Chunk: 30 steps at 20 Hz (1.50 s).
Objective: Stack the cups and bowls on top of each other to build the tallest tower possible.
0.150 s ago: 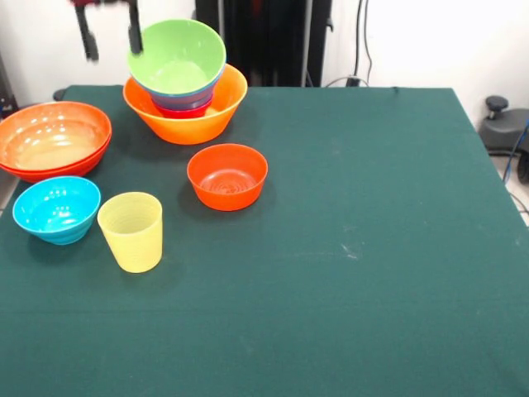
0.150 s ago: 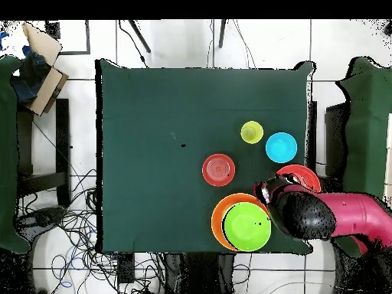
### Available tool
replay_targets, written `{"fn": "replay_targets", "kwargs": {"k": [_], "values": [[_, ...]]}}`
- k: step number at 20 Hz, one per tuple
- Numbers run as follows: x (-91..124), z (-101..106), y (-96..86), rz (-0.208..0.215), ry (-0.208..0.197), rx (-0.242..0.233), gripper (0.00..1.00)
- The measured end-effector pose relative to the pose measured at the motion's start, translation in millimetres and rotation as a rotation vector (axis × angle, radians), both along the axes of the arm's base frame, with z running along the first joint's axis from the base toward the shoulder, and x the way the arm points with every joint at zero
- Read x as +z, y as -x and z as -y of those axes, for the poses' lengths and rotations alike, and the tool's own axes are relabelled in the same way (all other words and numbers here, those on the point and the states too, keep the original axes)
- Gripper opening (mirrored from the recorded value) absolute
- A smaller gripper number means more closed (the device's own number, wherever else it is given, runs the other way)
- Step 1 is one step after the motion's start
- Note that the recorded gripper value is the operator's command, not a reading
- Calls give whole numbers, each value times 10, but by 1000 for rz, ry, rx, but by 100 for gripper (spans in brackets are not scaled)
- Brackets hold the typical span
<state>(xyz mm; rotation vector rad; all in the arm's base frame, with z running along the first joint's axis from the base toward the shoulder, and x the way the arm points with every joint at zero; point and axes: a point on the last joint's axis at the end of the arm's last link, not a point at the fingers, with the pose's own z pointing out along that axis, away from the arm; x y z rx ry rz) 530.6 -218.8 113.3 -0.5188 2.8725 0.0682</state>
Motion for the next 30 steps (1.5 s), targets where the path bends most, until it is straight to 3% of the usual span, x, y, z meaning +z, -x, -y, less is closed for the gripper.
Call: {"fn": "replay_targets", "kwargs": {"k": [3, 7, 13, 30], "values": [[-209, 68, -1, 12, -27, -26, 100], [-465, 144, 16, -5, -65, -66, 100], [-740, 209, -122, 0, -117, -112, 100], [-1048, 275, -347, 17, -168, -164, 100]]}}
